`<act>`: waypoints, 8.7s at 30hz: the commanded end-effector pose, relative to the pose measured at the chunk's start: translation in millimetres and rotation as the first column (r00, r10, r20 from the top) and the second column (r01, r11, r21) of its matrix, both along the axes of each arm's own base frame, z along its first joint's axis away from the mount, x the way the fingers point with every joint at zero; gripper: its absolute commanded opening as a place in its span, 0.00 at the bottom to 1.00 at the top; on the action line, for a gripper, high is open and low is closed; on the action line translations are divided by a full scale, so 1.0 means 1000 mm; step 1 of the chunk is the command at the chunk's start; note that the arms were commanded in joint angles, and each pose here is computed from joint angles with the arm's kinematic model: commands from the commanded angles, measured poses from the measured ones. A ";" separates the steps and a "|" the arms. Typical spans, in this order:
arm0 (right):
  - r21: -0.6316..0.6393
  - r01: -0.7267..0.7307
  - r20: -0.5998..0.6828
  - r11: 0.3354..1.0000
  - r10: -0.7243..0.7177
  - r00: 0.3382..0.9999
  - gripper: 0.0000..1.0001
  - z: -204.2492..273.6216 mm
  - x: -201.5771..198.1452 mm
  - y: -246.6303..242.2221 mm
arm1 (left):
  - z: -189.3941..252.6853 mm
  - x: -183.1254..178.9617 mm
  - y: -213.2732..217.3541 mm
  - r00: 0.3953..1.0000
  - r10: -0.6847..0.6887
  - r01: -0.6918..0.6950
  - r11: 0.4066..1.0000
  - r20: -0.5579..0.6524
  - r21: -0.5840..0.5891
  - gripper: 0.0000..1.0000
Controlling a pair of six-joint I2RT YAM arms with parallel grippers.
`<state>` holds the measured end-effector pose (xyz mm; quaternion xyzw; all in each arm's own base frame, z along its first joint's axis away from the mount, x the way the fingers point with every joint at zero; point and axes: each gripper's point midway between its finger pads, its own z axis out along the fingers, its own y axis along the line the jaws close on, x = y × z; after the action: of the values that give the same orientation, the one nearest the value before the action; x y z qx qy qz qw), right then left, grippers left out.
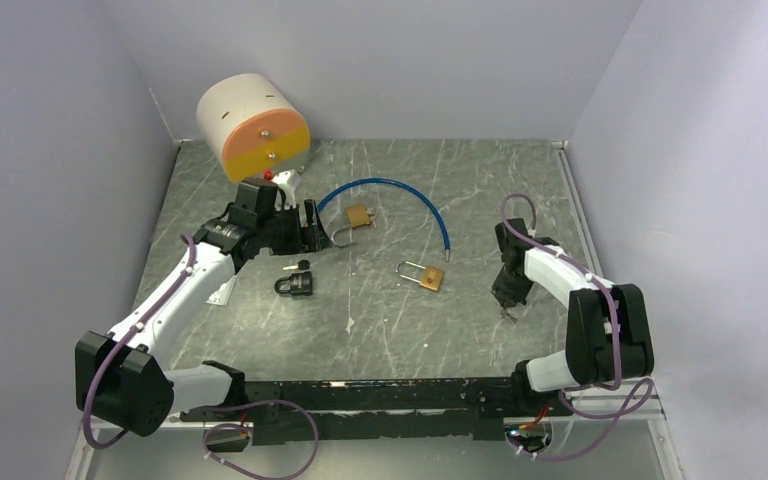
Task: Unlock with the key
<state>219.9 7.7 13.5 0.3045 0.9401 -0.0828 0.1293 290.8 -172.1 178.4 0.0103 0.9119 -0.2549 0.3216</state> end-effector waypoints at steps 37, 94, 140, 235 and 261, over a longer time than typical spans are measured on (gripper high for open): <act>0.174 -0.077 -0.017 0.982 0.081 0.997 0.34 0.017 -0.035 0.141 | 0.004 -0.003 -0.006 1.000 -0.006 0.005 0.999 -0.018 -0.039 0.79; 0.421 -0.859 0.808 0.292 0.311 0.501 0.00 0.185 0.029 0.303 | 0.000 -0.030 -0.062 0.710 0.121 -0.620 0.574 -0.694 -0.535 0.87; 0.288 -0.920 0.924 0.266 0.174 0.339 0.68 0.276 0.048 0.324 | 0.091 0.022 -0.082 0.992 0.082 -0.123 0.723 -0.092 -0.680 0.02; 0.512 -0.852 0.803 -0.109 -0.291 0.520 0.00 0.364 0.055 0.343 | 0.197 -0.024 -0.061 0.990 0.035 0.074 0.702 0.138 -0.708 0.49; 0.264 -0.934 0.965 0.243 -0.078 0.252 0.61 0.336 0.061 0.293 | 0.176 -0.040 -0.047 0.998 0.003 -0.033 0.844 -0.056 -0.535 0.03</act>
<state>289.7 315.2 333.2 0.0528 0.6504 0.6897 0.3139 263.5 -226.0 351.9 -0.0997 0.7844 -0.5220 0.3198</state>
